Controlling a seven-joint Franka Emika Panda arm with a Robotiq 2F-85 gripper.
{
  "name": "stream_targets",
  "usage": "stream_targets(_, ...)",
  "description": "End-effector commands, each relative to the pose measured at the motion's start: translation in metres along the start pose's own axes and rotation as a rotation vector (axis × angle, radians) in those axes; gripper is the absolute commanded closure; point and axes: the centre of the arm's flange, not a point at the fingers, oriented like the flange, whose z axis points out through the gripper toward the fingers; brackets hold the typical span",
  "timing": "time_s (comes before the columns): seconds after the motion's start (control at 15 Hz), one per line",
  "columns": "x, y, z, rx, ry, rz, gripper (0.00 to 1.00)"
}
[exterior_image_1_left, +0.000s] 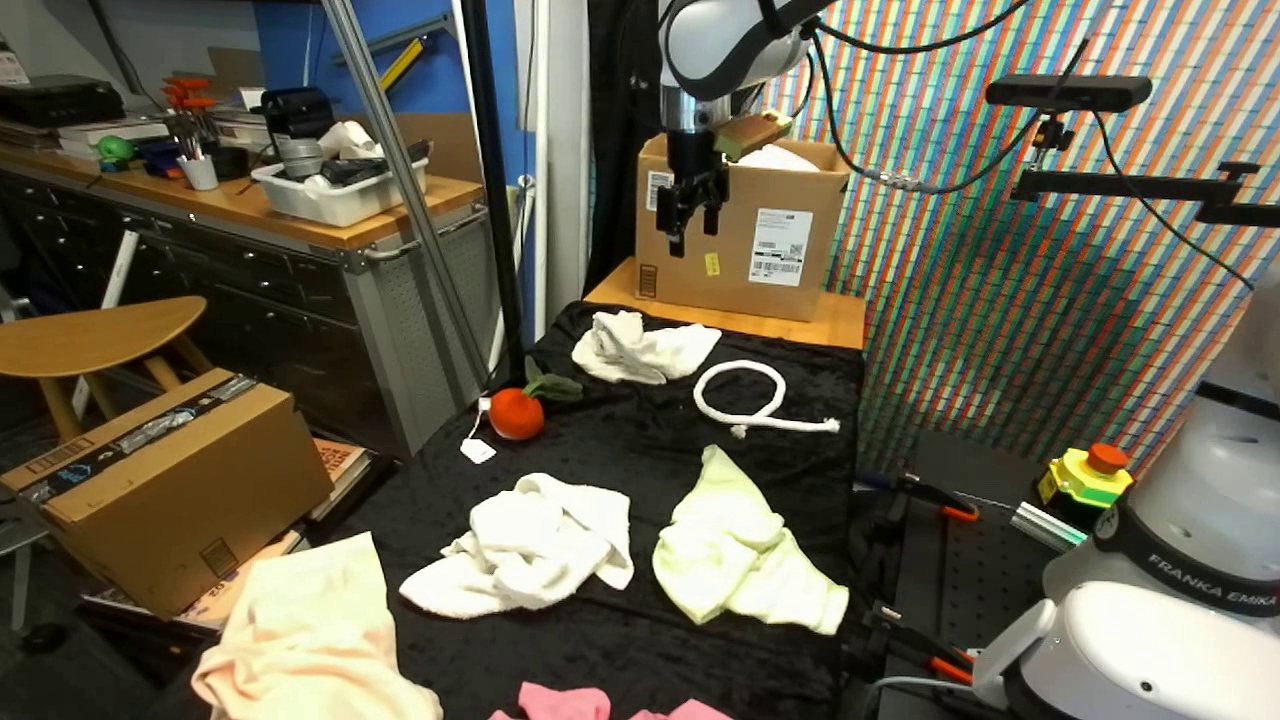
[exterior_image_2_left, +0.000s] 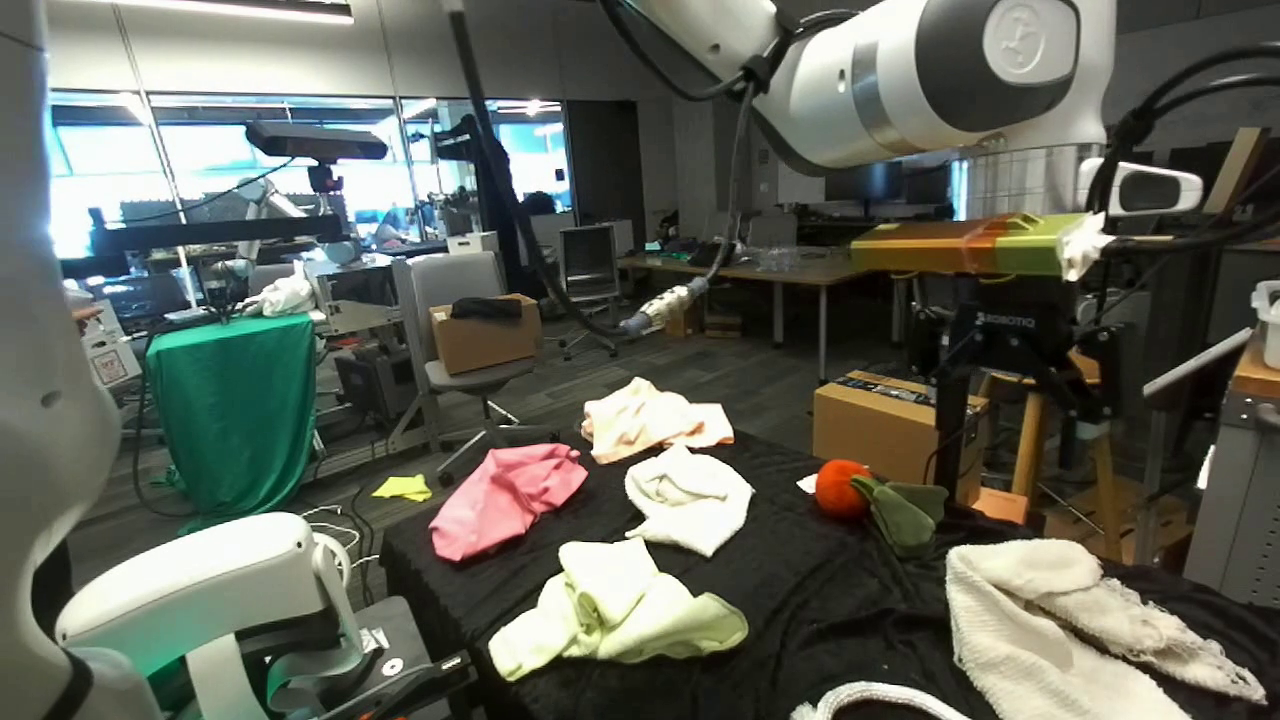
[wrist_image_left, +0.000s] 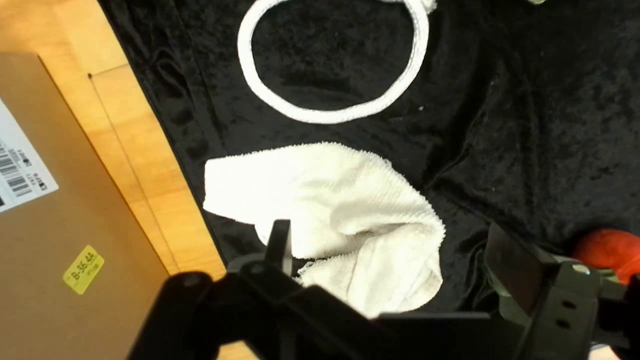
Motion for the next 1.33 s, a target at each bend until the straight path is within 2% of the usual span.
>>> stream_targets(0.0, 0.064, 0.019, 0.004, -0.002, 0.001, -0.035, 0.00)
stream_targets(0.4, 0.102, 0.030, 0.049, 0.022, 0.042, -0.030, 0.00)
stream_targets(0.67, 0.104, 0.034, 0.093, 0.169, 0.067, 0.037, 0.00)
stream_targets(0.8, 0.107, 0.031, 0.119, 0.202, 0.077, 0.056, 0.00)
stream_targets(1.27, 0.121, 0.015, 0.187, 0.170, 0.055, 0.100, 0.00)
